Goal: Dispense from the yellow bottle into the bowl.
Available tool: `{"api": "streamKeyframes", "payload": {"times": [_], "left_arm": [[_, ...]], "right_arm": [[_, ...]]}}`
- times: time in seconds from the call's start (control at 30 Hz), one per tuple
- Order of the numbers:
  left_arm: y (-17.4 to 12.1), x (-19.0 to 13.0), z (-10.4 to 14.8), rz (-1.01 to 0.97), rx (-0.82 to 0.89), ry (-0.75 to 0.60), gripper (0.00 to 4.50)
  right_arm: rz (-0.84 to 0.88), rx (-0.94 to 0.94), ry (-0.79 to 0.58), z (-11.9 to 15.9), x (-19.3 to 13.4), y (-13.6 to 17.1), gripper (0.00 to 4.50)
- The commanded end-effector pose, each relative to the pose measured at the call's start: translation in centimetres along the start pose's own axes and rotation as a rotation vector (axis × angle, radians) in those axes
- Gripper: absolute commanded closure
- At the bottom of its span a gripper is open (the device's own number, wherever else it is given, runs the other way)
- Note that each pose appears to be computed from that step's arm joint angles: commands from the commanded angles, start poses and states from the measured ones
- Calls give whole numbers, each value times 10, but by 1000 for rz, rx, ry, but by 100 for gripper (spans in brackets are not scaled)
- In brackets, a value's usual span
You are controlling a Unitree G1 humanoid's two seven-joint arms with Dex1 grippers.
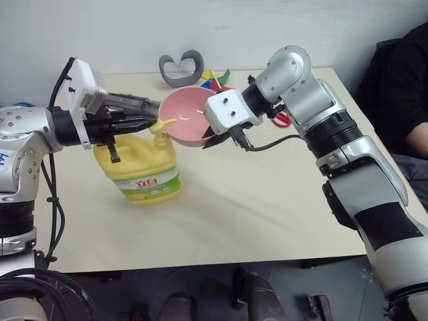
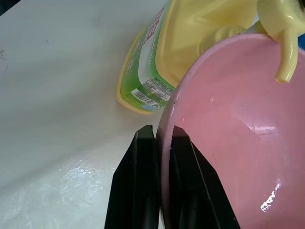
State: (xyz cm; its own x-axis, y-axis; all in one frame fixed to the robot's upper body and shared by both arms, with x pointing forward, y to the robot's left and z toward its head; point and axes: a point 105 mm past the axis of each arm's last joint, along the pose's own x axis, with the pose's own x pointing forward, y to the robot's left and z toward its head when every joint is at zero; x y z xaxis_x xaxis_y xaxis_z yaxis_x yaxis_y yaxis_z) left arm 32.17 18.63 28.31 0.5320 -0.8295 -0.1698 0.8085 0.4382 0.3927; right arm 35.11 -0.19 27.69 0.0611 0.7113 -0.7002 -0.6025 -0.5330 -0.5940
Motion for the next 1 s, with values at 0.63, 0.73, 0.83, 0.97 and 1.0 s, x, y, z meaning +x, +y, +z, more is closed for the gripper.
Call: {"api": "streamKeyframes", "payload": {"times": [0.63,0.73,0.83,0.97,1.0], "left_arm": [[-18,10,-78,-184,53,381,425],[-22,8,-83,-212,78,414,425],[-20,9,-84,-202,76,413,425],[-12,9,-83,-169,102,411,425],[-11,9,-81,-163,102,404,425]], "right_arm": [[19,-73,-22,18,-8,-5,450],[19,-73,-21,17,-8,-5,450],[17,-73,-21,17,-8,-5,450],[12,-77,-22,17,-7,-6,450],[12,-76,-23,17,-7,-6,450]]}}
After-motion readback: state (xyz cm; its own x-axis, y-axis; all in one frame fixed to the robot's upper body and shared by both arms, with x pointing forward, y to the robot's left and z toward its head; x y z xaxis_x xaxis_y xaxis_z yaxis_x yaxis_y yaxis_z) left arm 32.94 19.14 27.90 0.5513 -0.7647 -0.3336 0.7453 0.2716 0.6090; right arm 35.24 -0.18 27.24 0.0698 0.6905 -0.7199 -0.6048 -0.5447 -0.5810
